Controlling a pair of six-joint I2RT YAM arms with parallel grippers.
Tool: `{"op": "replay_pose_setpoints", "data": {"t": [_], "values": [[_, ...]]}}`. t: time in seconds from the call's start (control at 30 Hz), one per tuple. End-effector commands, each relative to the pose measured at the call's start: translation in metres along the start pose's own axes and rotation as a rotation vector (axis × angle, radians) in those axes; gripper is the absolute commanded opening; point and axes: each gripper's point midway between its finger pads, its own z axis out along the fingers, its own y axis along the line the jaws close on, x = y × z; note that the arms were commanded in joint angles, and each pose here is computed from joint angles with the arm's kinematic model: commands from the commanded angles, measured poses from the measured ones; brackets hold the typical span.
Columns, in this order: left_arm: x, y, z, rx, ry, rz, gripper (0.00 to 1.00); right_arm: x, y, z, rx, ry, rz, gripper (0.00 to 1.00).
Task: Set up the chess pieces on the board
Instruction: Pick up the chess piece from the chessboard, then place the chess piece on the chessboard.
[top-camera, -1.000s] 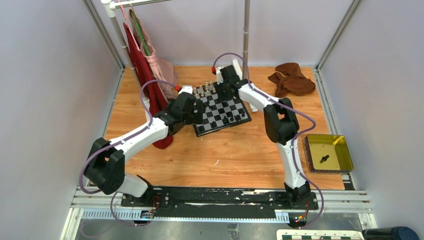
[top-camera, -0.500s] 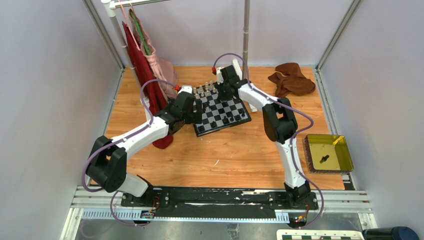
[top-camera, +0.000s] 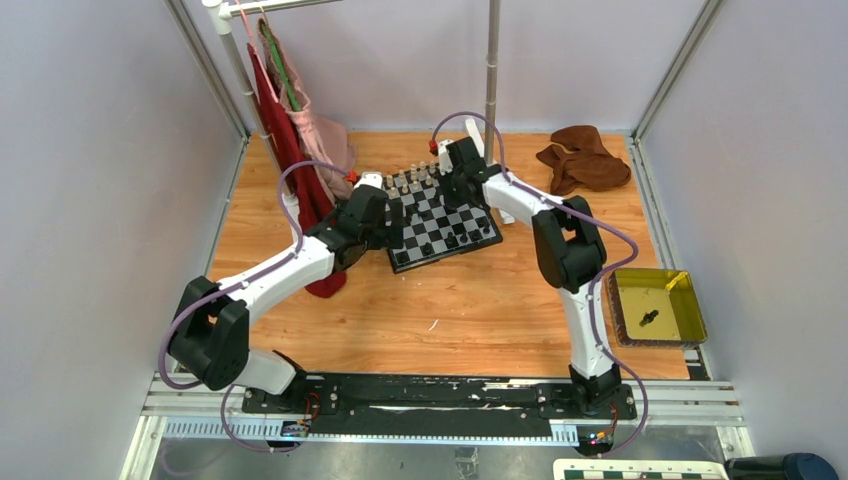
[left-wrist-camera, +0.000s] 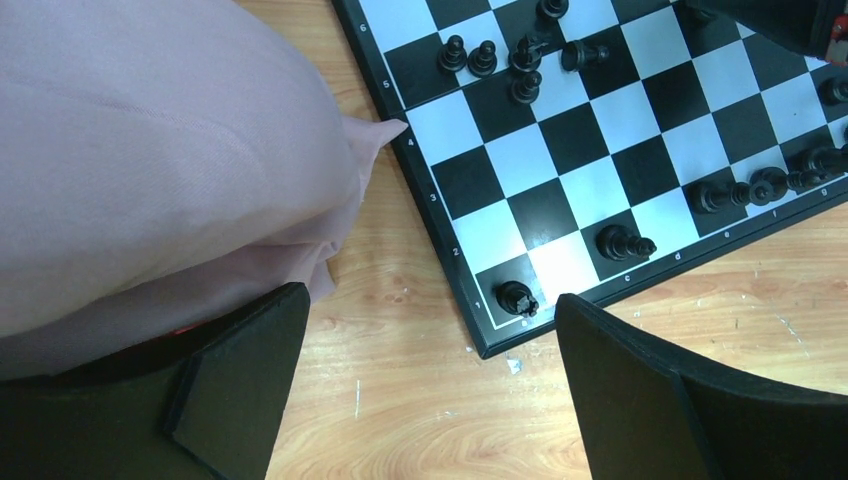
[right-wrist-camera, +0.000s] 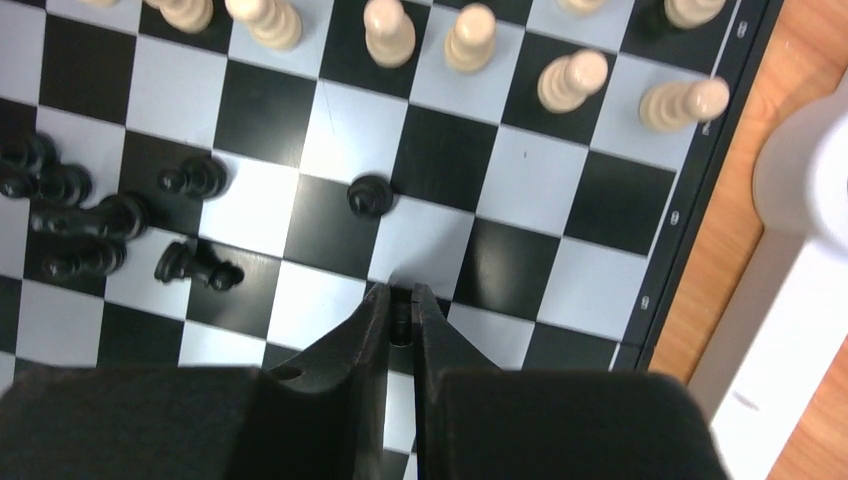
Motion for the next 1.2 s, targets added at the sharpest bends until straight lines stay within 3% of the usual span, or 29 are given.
{"op": "replay_pose_setpoints", "data": {"t": [0.0, 0.43, 1.17], "values": [[-0.003, 0.002, -0.008, 0.016, -0.022, -0.033, 1.0, -0.003, -0.002, -0.024, 0.019, -0.015, 0.0, 0.07], [0.004, 0.004, -0.014, 0.03, -0.015, -0.039, 1.0, 0.028, 0.006, -0.045, 0.031, 0.021, 0.018, 0.07], [-0.001, 0.004, -0.014, 0.029, -0.02, -0.008, 1.0, 0.042, -0.01, -0.059, 0.104, 0.037, 0.018, 0.06]]}}
